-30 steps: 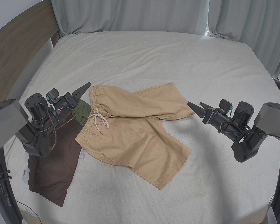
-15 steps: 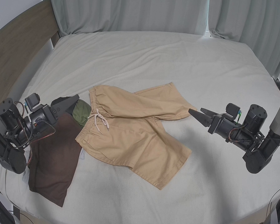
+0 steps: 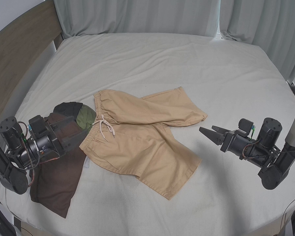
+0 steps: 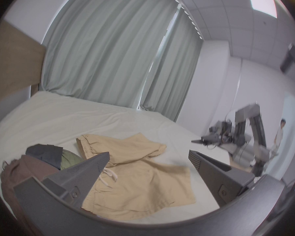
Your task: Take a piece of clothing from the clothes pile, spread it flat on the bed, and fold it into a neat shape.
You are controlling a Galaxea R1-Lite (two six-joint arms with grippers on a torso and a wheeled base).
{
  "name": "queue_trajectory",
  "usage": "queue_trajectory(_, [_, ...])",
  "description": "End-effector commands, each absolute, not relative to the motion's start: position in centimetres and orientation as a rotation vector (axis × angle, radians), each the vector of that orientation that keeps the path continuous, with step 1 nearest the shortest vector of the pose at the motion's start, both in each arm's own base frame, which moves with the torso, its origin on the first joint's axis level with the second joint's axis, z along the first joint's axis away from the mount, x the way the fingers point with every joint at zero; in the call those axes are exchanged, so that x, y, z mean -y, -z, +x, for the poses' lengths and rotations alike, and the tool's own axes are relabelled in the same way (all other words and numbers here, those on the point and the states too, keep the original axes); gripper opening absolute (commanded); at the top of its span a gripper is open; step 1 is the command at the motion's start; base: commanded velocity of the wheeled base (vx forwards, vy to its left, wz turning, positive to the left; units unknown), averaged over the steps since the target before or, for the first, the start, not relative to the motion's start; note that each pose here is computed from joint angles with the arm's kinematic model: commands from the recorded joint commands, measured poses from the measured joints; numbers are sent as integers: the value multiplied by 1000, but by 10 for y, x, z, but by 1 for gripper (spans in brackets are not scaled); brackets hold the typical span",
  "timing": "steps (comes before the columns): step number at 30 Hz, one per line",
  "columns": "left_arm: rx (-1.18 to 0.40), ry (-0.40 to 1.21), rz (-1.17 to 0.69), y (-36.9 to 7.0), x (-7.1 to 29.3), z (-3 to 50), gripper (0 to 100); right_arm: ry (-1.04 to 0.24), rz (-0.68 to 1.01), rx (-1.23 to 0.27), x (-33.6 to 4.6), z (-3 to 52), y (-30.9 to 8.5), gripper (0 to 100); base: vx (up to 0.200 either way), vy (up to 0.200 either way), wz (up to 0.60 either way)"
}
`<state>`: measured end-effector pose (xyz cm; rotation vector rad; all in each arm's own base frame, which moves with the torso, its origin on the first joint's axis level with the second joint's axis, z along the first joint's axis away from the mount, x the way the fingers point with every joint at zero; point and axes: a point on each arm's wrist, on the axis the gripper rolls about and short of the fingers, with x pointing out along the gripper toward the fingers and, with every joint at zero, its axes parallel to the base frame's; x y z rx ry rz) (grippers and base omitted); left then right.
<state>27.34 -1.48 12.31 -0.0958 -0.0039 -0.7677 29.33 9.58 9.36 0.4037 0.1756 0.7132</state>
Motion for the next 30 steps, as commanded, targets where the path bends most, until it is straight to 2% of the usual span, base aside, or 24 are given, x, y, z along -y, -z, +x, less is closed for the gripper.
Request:
queue_trajectory(1, [-101, 765, -39, -82, 14, 280, 100, -696, 410, -274, -97, 293, -67, 100, 0, 0, 0])
queue_trajectory(9, [-155, 762, -62, -66, 14, 285, 100, -681, 423, -338, -96, 294, -51, 100, 0, 0, 0])
queue_trajectory(18, [-174, 764, -68, -62, 14, 282, 100, -627, 452, -481, -94, 297, -8, 100, 0, 0, 0])
queue_trajectory(30, [-176, 764, -66, -61, 14, 282, 100, -613, 496, -562, -98, 297, 13, 100, 0, 0, 0])
